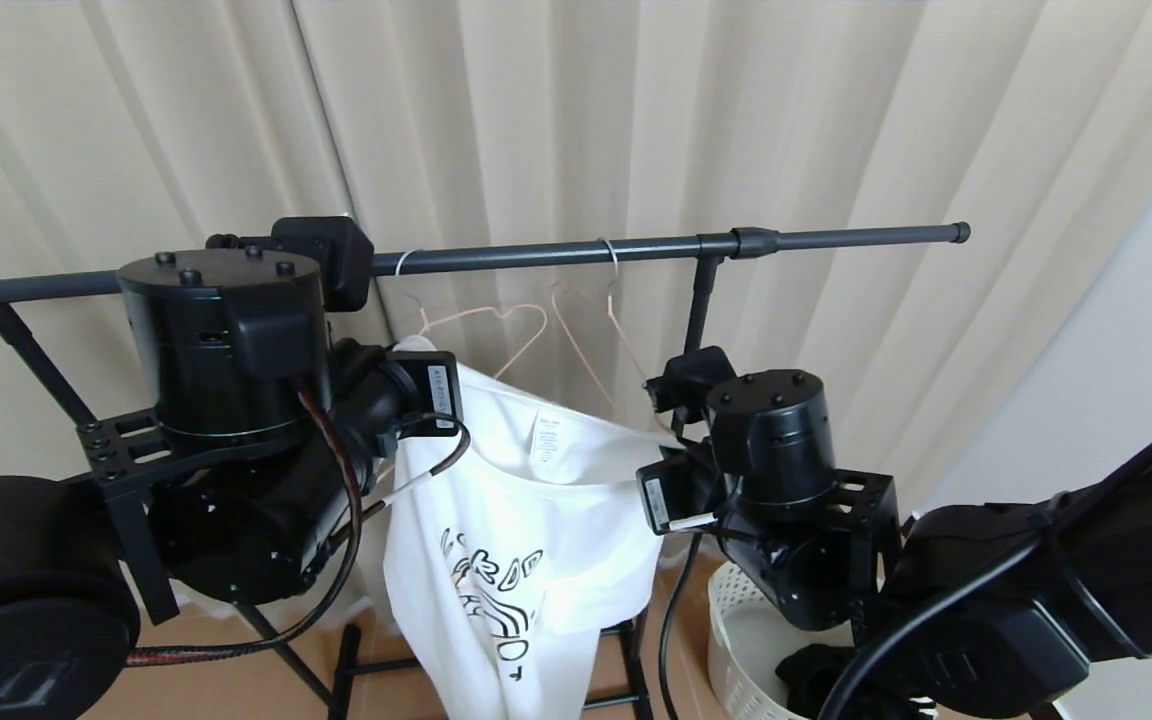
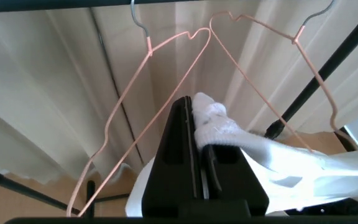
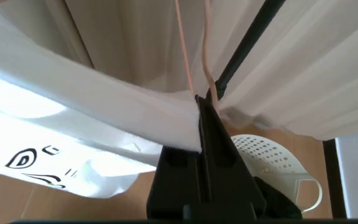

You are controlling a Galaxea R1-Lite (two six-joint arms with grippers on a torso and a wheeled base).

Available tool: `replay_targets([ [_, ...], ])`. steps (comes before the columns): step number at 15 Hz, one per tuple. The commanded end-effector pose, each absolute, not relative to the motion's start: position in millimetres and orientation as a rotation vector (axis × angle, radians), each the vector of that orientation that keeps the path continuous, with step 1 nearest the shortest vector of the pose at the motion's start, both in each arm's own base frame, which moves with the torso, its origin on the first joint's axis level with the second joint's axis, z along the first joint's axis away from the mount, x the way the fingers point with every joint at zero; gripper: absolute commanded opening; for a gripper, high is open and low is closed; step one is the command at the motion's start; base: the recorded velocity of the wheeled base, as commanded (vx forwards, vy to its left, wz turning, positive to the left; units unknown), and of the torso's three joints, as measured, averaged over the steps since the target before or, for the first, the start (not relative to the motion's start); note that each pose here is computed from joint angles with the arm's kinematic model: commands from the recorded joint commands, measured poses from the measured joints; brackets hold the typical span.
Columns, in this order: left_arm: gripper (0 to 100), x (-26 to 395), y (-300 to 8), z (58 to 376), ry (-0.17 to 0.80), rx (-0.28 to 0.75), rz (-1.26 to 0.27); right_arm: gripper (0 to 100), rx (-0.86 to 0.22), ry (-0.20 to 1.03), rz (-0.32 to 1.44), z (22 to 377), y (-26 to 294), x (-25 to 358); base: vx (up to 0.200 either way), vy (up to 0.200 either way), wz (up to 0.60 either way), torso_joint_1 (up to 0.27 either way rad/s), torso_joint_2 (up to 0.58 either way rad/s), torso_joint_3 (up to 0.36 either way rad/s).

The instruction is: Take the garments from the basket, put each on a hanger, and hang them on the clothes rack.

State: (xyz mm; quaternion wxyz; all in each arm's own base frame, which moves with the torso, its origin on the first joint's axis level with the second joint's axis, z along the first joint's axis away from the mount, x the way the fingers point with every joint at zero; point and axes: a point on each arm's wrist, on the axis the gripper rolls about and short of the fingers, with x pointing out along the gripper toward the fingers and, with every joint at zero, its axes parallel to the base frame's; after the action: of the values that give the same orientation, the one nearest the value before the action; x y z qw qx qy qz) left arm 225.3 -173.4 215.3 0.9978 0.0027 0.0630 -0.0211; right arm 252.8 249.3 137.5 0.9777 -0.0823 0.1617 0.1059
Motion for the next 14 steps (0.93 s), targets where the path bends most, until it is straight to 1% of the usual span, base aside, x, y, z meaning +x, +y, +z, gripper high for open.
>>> replay_targets([
  [1,0,225,-173,213,0.136,0.013,-0.041,0,-0.133,0.278,0.218,160,242,246,0.0,0.0,0.0,0.0,0.0,0.0],
  [5,0,222,-170,198,0.219,0.078,-0.036,0,-0.117,0.217,0.225,184,236,241,0.0,0.0,0.0,0.0,0.0,0.0],
  [7,0,219,-168,190,0.248,0.101,-0.038,0,-0.127,0.201,0.229,189,234,239,0.0,0.0,0.0,0.0,0.0,0.0],
  [10,0,214,-164,183,0.267,0.118,-0.037,0,-0.136,0.173,0.235,201,229,233,0.0,0.0,0.0,0.0,0.0,0.0],
  [11,0,214,-164,183,0.267,0.118,-0.037,0,-0.136,0.173,0.235,201,229,233,0.0,0.0,0.0,0.0,0.0,0.0],
  [12,0,207,-158,199,0.222,0.086,-0.04,0,-0.175,0.127,0.241,216,224,227,0.0,0.0,0.0,0.0,0.0,0.0],
  [14,0,202,-154,213,0.178,0.092,-0.047,0,-0.198,0.094,0.243,226,224,227,0.0,0.0,0.0,0.0,0.0,0.0],
])
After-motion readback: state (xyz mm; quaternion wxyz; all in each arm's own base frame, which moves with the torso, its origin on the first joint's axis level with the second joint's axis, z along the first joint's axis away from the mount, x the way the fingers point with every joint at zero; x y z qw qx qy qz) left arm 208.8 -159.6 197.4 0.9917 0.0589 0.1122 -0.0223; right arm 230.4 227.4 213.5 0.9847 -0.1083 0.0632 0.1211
